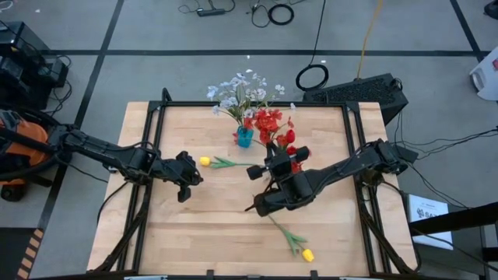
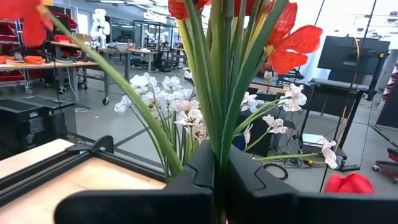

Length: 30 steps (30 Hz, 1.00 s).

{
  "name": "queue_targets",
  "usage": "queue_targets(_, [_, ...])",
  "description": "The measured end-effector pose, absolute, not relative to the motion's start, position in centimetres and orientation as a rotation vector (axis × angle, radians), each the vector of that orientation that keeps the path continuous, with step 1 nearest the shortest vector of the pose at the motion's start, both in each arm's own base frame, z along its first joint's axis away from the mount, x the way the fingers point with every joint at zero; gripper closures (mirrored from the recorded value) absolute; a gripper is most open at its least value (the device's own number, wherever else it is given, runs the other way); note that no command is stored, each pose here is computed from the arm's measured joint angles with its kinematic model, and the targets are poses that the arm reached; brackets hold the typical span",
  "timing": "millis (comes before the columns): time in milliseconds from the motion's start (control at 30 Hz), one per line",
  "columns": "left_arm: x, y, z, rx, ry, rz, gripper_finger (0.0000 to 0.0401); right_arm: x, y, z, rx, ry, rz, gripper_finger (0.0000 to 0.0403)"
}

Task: Sort flowers into vase by color
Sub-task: Put the orange flowers into the transparent vase

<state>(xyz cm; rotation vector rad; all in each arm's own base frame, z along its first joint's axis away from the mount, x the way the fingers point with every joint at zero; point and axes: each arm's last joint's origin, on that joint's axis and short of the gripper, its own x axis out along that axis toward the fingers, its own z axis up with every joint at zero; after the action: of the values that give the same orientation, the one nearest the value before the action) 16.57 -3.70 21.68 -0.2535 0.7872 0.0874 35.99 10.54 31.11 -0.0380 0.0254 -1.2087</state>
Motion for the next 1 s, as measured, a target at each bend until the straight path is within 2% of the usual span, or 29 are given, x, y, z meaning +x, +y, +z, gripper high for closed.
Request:
queue_targets(367, [16.6,-3.7,21.7,-0.253,0.787,0.088,0.0399,37.0,10.9,29.2,-0.033,0.030,-1.207,0.0401])
queue_targets(833, [16.6,-3.7,21.7,-0.253,0.787,0.088,0.0399,37.8,11.6,26.6,-0.041,0.163,-1.162,0.0401])
queue_targets(1000, [16.6,-3.7,21.7,-0.253,0.787,0.088,0.0399,37.7,12.0,26.5,-0.032,0.193,-1.142,0.0380])
